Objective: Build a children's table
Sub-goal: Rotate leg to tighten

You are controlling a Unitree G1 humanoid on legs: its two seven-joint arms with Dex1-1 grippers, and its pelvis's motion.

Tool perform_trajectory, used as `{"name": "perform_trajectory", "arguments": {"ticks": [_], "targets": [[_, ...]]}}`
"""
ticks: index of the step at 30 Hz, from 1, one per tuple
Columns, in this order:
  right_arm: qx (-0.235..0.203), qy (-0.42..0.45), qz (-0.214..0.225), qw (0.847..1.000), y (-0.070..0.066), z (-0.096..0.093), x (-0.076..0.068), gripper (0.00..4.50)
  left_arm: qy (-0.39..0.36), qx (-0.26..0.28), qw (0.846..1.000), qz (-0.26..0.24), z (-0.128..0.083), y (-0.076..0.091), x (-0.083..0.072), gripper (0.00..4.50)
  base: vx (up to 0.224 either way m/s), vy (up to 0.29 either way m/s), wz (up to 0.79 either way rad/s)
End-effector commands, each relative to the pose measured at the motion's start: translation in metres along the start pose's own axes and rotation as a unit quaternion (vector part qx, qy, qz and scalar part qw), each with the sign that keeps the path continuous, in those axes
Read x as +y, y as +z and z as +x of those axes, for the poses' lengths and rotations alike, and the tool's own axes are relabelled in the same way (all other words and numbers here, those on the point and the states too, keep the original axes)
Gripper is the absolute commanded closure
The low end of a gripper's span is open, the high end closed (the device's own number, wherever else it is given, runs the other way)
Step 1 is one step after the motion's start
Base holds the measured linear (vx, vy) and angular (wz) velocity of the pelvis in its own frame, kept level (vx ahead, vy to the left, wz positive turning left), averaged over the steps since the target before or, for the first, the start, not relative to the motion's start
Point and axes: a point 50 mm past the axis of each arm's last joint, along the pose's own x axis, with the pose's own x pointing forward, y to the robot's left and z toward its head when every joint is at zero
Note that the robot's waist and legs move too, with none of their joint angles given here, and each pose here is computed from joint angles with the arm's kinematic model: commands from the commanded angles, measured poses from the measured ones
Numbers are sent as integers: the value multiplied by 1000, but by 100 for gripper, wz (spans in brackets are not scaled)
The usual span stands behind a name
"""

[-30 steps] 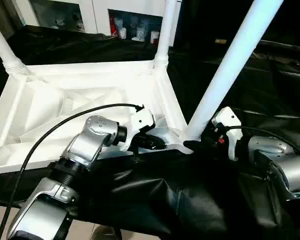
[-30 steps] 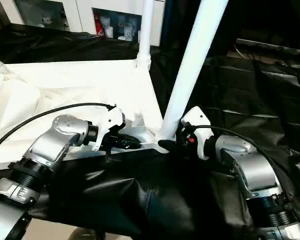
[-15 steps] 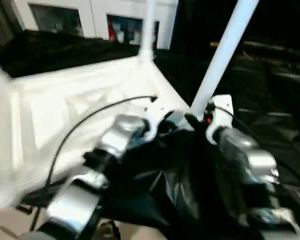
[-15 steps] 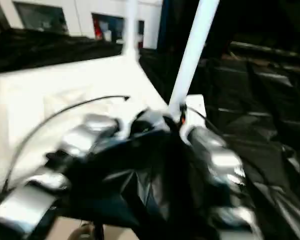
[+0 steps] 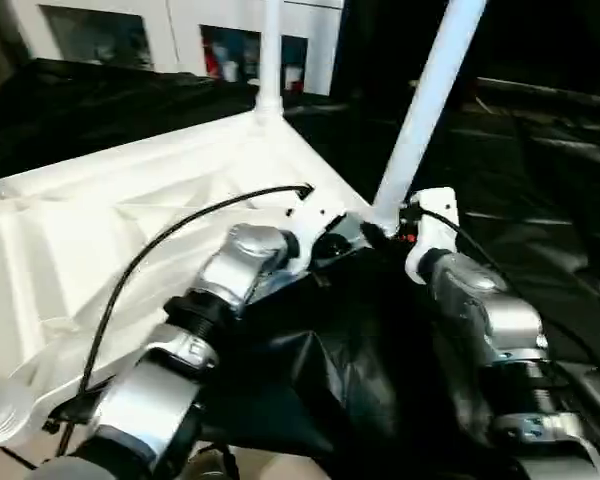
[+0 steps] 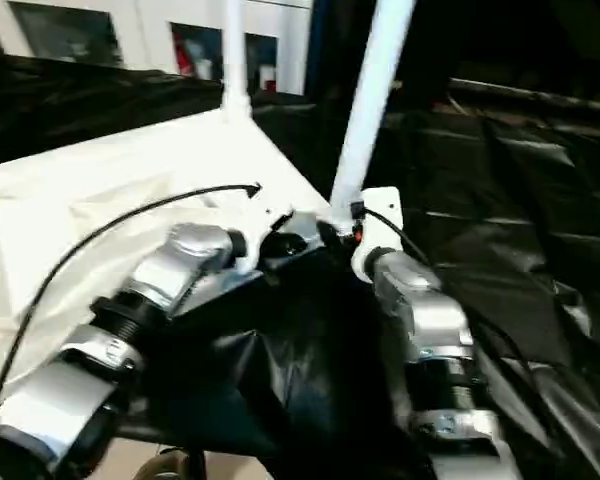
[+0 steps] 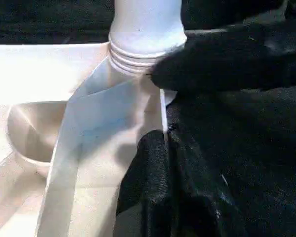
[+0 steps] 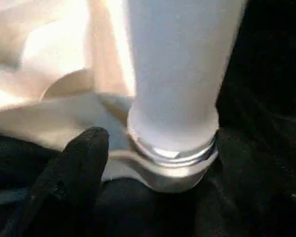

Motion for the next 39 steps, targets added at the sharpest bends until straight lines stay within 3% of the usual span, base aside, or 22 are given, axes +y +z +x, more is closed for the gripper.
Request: {"name": "perform_trajectory", "arguments": {"ticks": [1,3,6,13,18,30,39], "targets": [[-1,34,-33,999,7,-8,-1,48,-45,-8,999,26,-3,2,-6,450,0,0,0],[9,53,-56,997,8,-17,-7,26,-68,-10,997,38,-8,-1,-7,450,0,0,0],[33,103,-105,989,11,-38,-16,5,-163,-29,985,46,-26,-4,-18,450,0,0,0],[71,184,-128,972,3,-52,-12,5,-194,-24,979,50,-36,-8,-22,450,8,-2,-1],[78,200,-124,969,1,-51,-6,5,-197,-22,979,49,-39,-9,-22,450,0,0,0],[63,209,-112,970,3,-48,-2,121,-200,-19,979,48,-42,-10,-23,450,0,0,0],[69,213,-104,969,-4,-47,1,175,-200,-16,979,47,-43,-10,-24,450,0,0,0]]}}
